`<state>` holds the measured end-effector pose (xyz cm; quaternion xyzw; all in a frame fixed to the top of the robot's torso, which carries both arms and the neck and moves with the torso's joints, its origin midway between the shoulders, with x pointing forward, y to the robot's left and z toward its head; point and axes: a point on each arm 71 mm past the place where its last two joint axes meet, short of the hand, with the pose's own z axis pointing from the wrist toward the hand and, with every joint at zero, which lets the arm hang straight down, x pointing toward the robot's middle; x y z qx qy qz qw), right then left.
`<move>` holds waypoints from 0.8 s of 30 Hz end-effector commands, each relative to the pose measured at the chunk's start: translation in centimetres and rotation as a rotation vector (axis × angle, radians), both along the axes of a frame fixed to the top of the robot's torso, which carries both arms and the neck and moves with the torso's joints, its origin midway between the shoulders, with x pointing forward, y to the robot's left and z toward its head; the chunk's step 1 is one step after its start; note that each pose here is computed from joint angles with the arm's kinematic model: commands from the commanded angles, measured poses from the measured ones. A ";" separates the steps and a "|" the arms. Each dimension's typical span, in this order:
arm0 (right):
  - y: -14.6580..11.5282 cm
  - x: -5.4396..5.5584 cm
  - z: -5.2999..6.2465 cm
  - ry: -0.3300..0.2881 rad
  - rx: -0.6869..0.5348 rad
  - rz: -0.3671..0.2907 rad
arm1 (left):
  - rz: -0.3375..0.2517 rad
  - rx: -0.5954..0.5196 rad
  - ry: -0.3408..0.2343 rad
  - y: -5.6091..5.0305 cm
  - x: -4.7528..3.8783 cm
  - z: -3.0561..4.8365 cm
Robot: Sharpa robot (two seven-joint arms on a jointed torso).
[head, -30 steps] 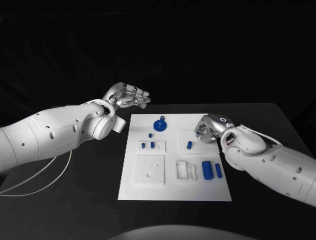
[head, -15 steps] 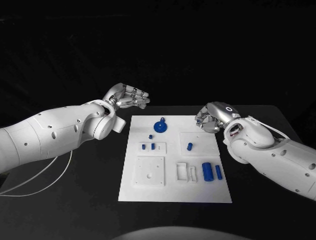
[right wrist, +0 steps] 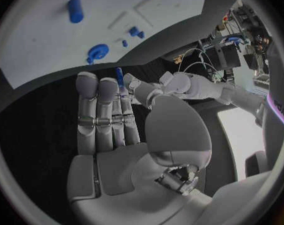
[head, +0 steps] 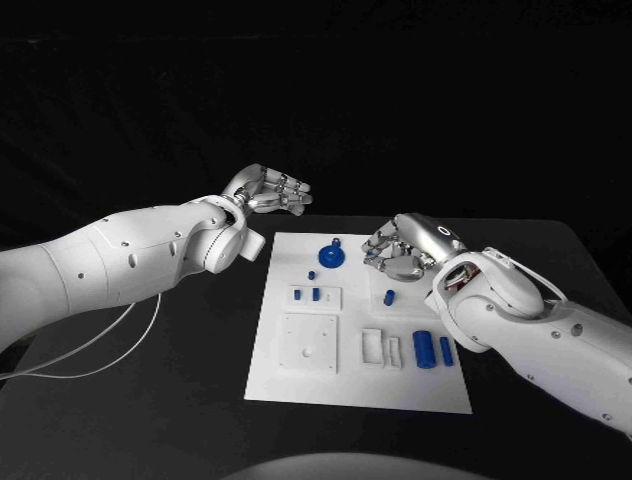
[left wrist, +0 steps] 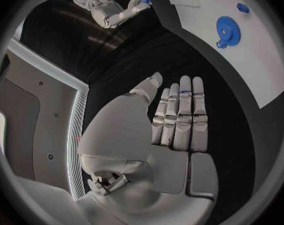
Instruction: Assemble the parts on the task board
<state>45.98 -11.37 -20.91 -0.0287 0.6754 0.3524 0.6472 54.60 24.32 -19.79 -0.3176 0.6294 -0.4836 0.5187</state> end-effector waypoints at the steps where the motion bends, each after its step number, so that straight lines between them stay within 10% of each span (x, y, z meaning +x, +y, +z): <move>1: 1.4 -1.2 -0.5 0.048 0.061 0.063 | -0.011 -0.023 -0.001 -0.5 0.09 0.11; 24: 5.5 -5.0 -5.9 0.068 -0.024 0.173 | -0.037 -0.025 -0.005 -3.0 1.00 -0.10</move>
